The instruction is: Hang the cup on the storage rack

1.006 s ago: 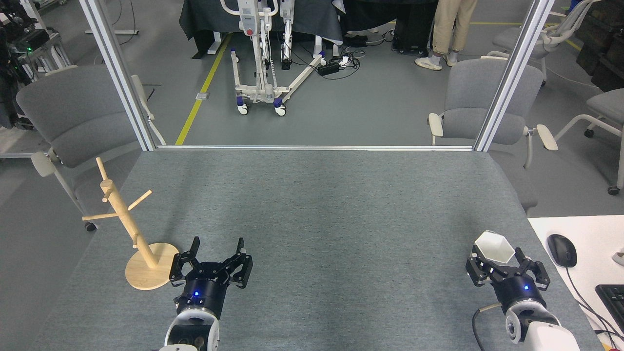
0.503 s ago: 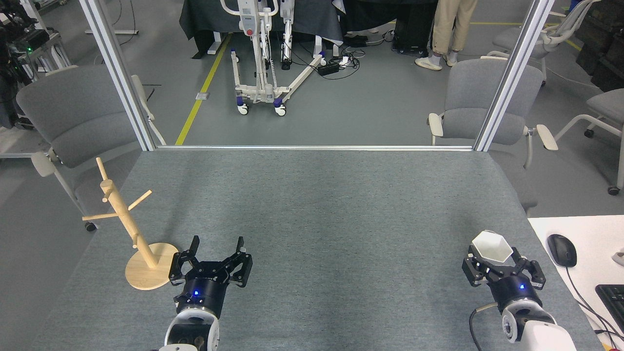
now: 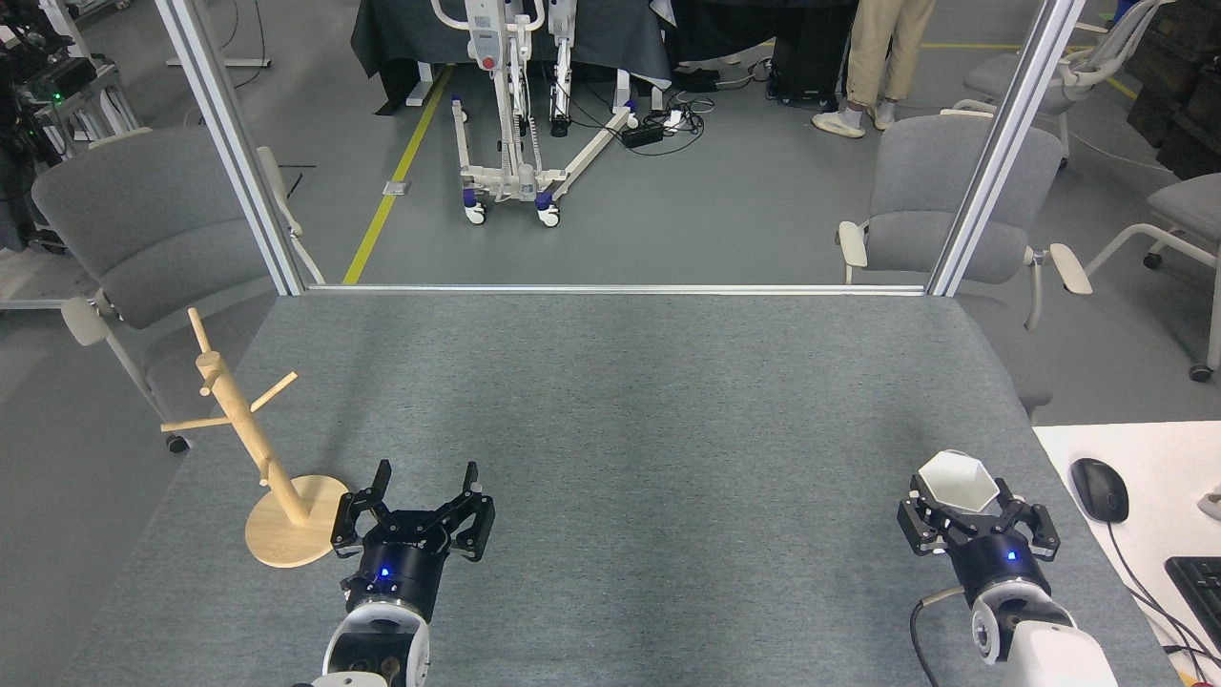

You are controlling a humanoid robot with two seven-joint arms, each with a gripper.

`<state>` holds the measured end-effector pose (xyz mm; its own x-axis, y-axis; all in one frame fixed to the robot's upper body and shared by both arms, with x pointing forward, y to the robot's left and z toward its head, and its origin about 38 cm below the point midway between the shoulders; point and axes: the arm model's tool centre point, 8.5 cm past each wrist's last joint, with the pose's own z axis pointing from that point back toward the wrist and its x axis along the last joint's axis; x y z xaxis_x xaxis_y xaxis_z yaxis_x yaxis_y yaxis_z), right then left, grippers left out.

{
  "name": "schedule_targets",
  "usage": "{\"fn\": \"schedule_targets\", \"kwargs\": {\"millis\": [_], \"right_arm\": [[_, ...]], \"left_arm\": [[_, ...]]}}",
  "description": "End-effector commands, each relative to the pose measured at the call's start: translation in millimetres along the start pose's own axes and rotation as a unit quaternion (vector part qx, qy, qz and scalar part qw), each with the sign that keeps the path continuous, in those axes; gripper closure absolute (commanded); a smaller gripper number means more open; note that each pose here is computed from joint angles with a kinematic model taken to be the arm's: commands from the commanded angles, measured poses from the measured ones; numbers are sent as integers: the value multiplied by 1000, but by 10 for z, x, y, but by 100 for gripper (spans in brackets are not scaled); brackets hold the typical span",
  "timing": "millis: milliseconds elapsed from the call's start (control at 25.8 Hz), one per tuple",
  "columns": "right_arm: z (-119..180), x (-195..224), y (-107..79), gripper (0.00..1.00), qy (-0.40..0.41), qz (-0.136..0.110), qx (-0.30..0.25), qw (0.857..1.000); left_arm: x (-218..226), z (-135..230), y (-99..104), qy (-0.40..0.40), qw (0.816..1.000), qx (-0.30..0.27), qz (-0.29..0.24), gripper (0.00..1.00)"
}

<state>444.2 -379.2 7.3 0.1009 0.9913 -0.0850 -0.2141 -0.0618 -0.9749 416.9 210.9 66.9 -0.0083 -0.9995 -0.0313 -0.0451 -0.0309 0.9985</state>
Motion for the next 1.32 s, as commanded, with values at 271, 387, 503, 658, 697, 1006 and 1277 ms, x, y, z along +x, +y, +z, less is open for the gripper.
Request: {"fn": "schedule_targets", "kwargs": {"millis": [271,387,503,658,697,1006,1277], "right_arm": [[-4,80,20,0,1,6,0,1000],[1,79,26,0,1,5,-1,1000],[3,46,20,0,5,2,-2,1000],[-3,-3,-8,0,7,4,-4,1000],[-8,0,-16,0,6,4,-5,1000],[2,0,29,0,5,7,2,1000],[-26,44,66,0,2,7,11,1000]], "left_arm": [[10,-16,15,-1,1000,2,1,1],[10,-16,13,-1,1000,1,1,1],[11,-16,15,-1,1000,2,1,1],[11,-17,20,-1,1000,2,1,1],[11,-17,19,-1,1000,2,1,1],[35,-23,37,-2,1000,5,4,1],[63,-18,38,-4,1000,5,7,1]]}}
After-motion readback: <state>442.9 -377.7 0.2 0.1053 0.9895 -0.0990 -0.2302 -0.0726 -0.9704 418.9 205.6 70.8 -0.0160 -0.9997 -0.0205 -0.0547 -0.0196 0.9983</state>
